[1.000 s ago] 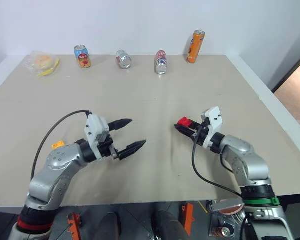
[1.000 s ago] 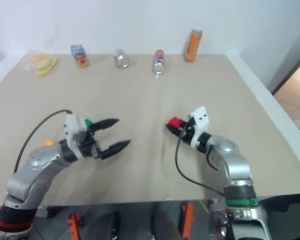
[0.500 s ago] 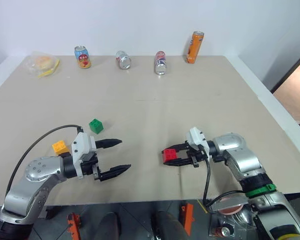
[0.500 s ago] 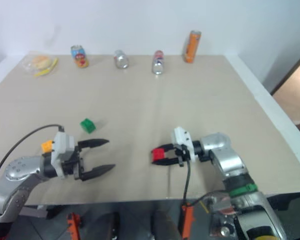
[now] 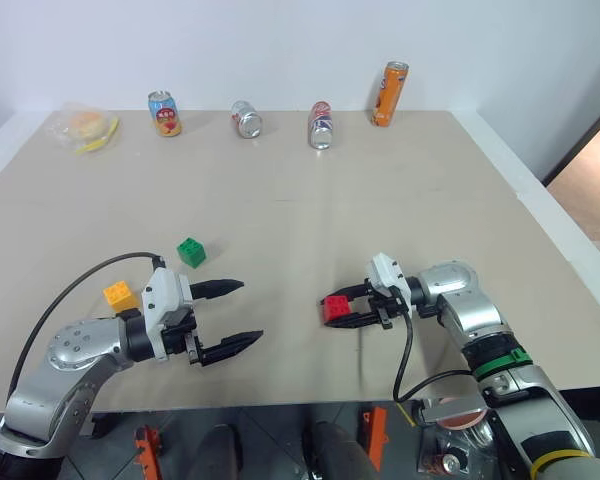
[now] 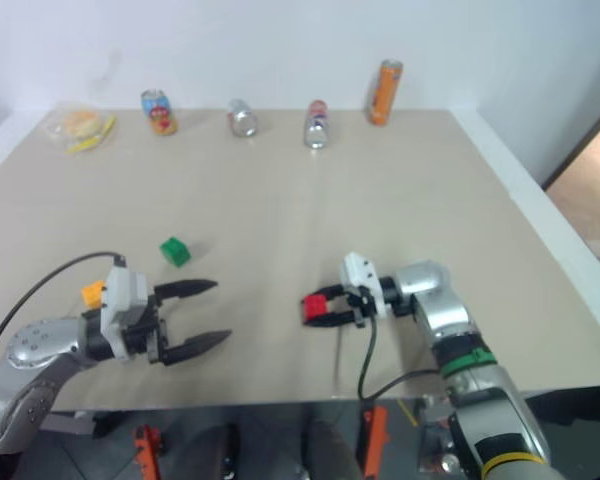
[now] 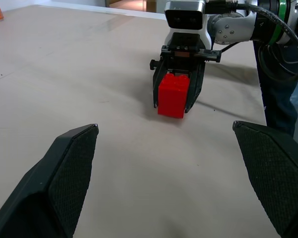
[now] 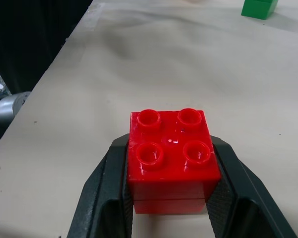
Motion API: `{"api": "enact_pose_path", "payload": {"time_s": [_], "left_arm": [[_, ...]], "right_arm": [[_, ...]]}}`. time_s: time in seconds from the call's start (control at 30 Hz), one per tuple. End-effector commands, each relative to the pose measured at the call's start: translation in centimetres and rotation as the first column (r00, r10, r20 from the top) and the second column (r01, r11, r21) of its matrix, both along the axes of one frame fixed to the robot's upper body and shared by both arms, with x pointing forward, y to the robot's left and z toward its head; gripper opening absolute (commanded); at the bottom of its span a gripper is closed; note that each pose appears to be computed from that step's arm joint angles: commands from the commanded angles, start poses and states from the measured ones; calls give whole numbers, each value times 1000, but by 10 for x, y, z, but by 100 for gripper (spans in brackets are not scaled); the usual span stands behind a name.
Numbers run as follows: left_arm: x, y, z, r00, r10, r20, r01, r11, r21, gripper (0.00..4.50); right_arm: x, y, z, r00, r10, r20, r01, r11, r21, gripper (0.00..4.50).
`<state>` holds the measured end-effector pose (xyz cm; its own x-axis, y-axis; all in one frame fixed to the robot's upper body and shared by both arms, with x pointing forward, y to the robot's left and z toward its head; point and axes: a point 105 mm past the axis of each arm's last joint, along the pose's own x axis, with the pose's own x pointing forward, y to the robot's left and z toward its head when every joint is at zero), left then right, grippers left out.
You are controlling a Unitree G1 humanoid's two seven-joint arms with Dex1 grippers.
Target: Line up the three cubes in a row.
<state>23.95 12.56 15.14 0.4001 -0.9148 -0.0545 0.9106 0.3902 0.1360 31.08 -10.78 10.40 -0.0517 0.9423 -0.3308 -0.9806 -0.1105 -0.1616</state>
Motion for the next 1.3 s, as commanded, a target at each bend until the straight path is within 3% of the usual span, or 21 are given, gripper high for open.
{"api": "enact_pose_path", "payload": {"time_s": [0.03,0.07,0.13,0.3,0.37,0.6,0.73,0.97,1.3], "left_arm": [[-4,2,12,999,-3,44,3,1000,-4,450],[-4,2,12,999,-2,43,2,1000,-5,450],[-4,2,12,999,5,40,-5,1000,-7,450],[0,6,15,997,72,32,-70,996,-48,450],[4,10,17,994,109,24,-107,992,-62,450],[40,37,30,943,331,-27,-332,942,-58,450],[70,59,31,886,463,-3,-462,886,42,450],[104,86,19,816,577,-10,-569,808,155,450],[129,78,5,818,571,-62,-543,804,241,450]], "right_arm": [[-3,2,6,997,75,28,-74,997,-9,128],[-3,2,6,997,76,29,-76,997,-8,128],[-2,3,6,997,77,33,-77,997,-4,228],[-3,4,16,996,87,26,-88,996,27,404],[-4,5,24,996,89,30,-90,995,50,442],[-1,21,83,996,35,78,-52,972,228,442],[4,39,104,995,-48,86,22,960,280,442],[5,54,110,989,-107,102,70,947,314,442],[7,60,115,981,-154,117,104,930,352,442]]}}
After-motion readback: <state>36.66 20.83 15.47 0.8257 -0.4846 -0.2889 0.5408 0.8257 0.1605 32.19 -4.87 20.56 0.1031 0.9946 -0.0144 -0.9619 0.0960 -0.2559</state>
